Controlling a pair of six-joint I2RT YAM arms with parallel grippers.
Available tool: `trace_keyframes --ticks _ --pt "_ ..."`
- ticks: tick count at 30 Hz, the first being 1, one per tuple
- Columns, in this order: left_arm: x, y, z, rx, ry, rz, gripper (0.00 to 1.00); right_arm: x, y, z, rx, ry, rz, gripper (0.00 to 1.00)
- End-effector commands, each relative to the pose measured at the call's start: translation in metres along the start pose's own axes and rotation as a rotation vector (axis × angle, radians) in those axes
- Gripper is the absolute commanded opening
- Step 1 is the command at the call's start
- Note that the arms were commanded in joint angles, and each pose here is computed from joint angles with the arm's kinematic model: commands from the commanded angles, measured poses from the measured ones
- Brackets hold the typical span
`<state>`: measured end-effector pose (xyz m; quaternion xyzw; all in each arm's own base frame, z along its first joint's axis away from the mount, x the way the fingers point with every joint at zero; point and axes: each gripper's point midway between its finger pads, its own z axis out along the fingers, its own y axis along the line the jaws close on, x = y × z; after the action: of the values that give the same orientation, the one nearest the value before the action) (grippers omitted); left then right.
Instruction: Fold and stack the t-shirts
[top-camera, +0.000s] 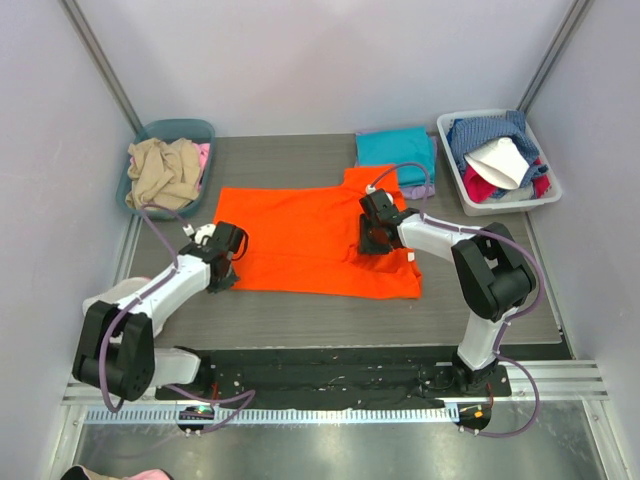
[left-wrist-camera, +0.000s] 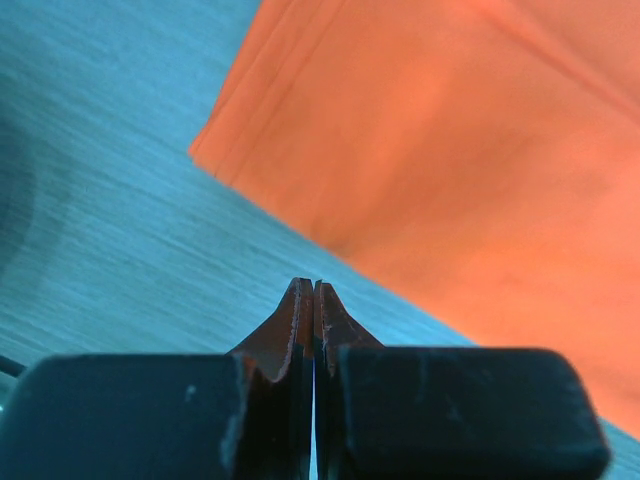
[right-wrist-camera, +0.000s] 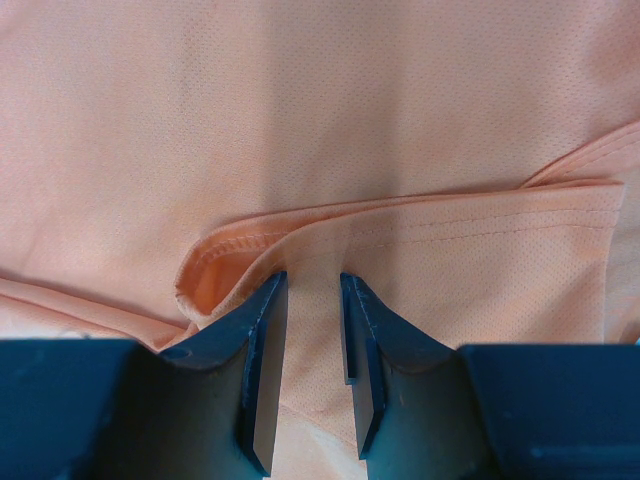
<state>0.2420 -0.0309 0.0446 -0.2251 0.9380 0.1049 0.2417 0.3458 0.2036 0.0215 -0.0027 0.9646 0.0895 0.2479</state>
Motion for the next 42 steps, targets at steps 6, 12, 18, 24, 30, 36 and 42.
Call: trace_keyframes --ticks 6,12,18,24,30,36,42 --pt "0.016 0.015 -0.014 0.006 0.011 -0.110 0.00 0.013 -0.010 0.012 0.034 0.044 -0.015 0.36" --pt "-0.001 0.019 -0.026 0.012 -0.061 -0.145 0.00 0.014 -0.010 0.012 0.031 0.047 -0.015 0.36" --pt "-0.028 0.005 -0.036 0.085 -0.154 -0.183 0.39 0.017 -0.012 0.013 0.039 0.053 -0.015 0.36" --pt "-0.042 -0.017 -0.025 0.111 -0.160 -0.154 0.50 0.018 -0.013 0.013 0.041 0.057 -0.014 0.36" --pt "-0.031 -0.028 -0.004 0.088 -0.092 -0.126 0.45 0.018 -0.013 0.007 0.031 0.051 -0.014 0.36" --pt "-0.051 -0.028 -0.031 0.157 -0.178 -0.165 0.47 -0.018 0.001 -0.038 -0.033 -0.078 -0.023 0.42" --pt "-0.062 -0.045 -0.043 0.273 -0.219 -0.139 0.48 -0.036 0.014 -0.074 -0.070 -0.119 -0.052 0.54"
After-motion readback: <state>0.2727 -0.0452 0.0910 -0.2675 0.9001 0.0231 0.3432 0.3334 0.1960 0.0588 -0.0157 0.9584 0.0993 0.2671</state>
